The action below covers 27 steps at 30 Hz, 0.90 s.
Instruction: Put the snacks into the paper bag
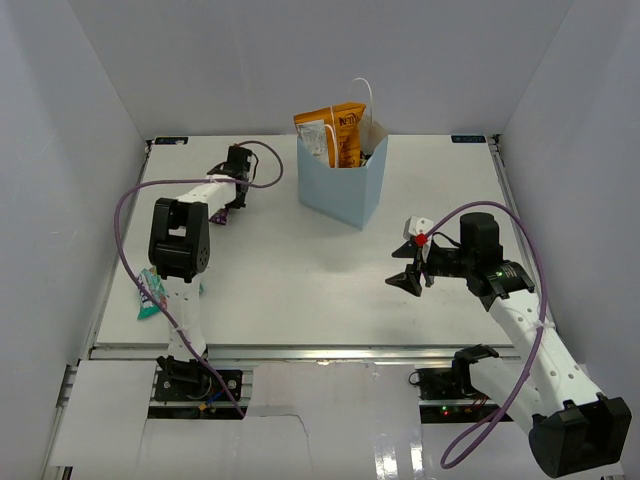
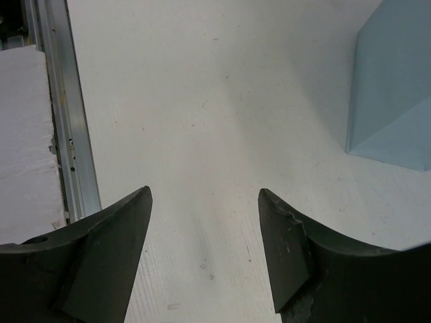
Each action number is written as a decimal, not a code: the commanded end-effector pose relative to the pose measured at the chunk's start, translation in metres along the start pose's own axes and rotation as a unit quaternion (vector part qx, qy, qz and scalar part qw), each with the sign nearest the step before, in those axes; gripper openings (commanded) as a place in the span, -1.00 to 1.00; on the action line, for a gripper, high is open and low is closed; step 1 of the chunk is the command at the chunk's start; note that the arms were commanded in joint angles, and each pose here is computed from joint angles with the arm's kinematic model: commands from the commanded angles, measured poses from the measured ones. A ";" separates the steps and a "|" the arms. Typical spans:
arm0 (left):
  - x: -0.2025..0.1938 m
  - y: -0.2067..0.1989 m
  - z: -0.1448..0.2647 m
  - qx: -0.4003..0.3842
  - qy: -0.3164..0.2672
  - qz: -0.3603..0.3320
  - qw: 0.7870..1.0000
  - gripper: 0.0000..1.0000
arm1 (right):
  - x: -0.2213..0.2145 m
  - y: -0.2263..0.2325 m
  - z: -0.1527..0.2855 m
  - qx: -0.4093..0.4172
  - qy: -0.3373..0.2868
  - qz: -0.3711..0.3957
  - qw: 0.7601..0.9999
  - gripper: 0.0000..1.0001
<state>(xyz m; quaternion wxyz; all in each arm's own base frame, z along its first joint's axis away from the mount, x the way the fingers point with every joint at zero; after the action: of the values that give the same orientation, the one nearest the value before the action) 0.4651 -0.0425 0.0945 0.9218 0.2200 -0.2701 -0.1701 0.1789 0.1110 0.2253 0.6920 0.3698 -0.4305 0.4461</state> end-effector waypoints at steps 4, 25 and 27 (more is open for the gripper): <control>0.008 0.008 0.051 -0.066 -0.056 0.052 0.995 -0.74 | 0.005 0.000 0.003 0.009 -0.020 0.021 1.000 0.41; -0.043 -0.029 0.316 -0.541 -0.297 0.090 0.782 -1.00 | 0.043 0.020 0.015 0.130 -0.064 0.265 0.953 0.48; -0.063 -0.048 0.324 -0.576 -0.288 0.063 0.763 -1.00 | 0.054 0.020 0.015 0.140 -0.069 0.260 0.953 0.48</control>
<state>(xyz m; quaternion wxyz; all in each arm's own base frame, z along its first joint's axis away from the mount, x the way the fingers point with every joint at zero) 0.2574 -0.1412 0.2929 0.7966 -0.3476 -0.4342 -0.2367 0.1690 0.1141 0.2625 0.5036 0.3598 -0.4788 0.6227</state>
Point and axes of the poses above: each gripper's point midway between its finger pads, its own z axis back along the fingers, its own y axis along the line the jaws close on, x = y × z, the point moved 8 cm from there along z, back along the fingers, and after that the axes turned 13 degrees about -z, right-handed, at the moved point
